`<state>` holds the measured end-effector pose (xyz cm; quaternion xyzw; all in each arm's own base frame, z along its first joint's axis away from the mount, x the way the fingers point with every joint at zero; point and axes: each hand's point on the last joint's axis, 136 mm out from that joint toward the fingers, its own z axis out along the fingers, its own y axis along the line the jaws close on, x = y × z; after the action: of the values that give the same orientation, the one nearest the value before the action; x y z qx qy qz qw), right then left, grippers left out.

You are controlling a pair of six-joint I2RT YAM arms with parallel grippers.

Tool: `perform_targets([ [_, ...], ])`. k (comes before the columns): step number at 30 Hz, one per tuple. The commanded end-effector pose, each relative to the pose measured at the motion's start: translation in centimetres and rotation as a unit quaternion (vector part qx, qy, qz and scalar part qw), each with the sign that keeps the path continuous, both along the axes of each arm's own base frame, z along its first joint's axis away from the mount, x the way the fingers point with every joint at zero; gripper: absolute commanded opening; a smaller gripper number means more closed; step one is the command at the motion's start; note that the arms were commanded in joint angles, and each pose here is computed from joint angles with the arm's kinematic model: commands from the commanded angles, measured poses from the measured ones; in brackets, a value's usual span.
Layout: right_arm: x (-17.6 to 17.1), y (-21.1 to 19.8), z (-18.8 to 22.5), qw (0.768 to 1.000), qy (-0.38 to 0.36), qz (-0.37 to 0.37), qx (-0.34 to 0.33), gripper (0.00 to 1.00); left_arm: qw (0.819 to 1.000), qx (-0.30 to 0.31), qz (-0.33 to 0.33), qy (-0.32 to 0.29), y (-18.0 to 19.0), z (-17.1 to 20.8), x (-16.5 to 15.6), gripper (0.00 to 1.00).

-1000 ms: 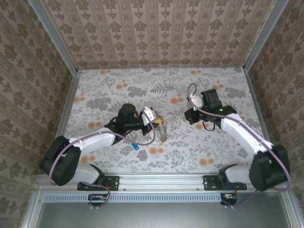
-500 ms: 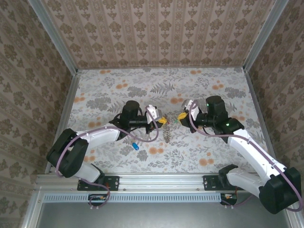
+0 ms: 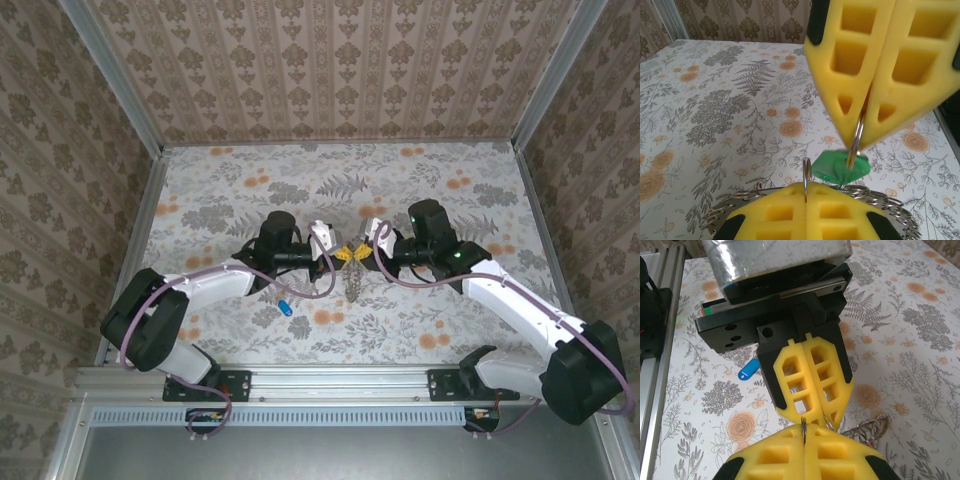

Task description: Put the keys on the keyring

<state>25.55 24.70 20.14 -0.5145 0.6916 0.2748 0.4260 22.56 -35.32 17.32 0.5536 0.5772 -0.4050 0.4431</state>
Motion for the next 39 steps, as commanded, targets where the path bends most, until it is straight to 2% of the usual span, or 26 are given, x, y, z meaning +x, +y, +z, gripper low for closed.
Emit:
perform_targets([
  [1,1.1,0.5,0.8,0.999,-0.035,-0.006,-0.010,0.00,0.999,-0.033,-0.017,-0.020,-1.0,2.4,0.1,0.00],
  [10,3.6,-0.4,0.2,0.993,-0.073,-0.085,-0.041,0.00,0.999,-0.033,-0.017,-0.021,-1.1,2.5,0.0,0.00],
  [16,3.8,-0.8,-0.8,0.988,-0.085,-0.106,-0.075,0.00,0.999,-0.040,-0.021,-0.026,-1.2,2.9,-0.2,0.00],
  [19,4.5,-1.6,-1.0,0.981,-0.103,-0.141,-0.090,0.00,0.998,-0.045,-0.018,-0.029,-1.1,3.1,-0.1,0.00],
  [25,5.0,-2.6,-0.8,0.973,-0.120,-0.177,-0.089,0.00,0.998,-0.059,-0.016,-0.026,-1.1,3.0,-0.2,0.00],
  [32,5.6,-3.0,-0.4,0.970,-0.093,-0.218,-0.054,0.00,0.997,-0.069,-0.015,-0.021,-1.2,2.8,-0.2,0.00],
  [39,6.0,-3.0,0.2,0.964,0.037,-0.262,0.005,0.00,0.997,-0.070,0.002,-0.030,-1.0,2.4,0.2,0.00],
])
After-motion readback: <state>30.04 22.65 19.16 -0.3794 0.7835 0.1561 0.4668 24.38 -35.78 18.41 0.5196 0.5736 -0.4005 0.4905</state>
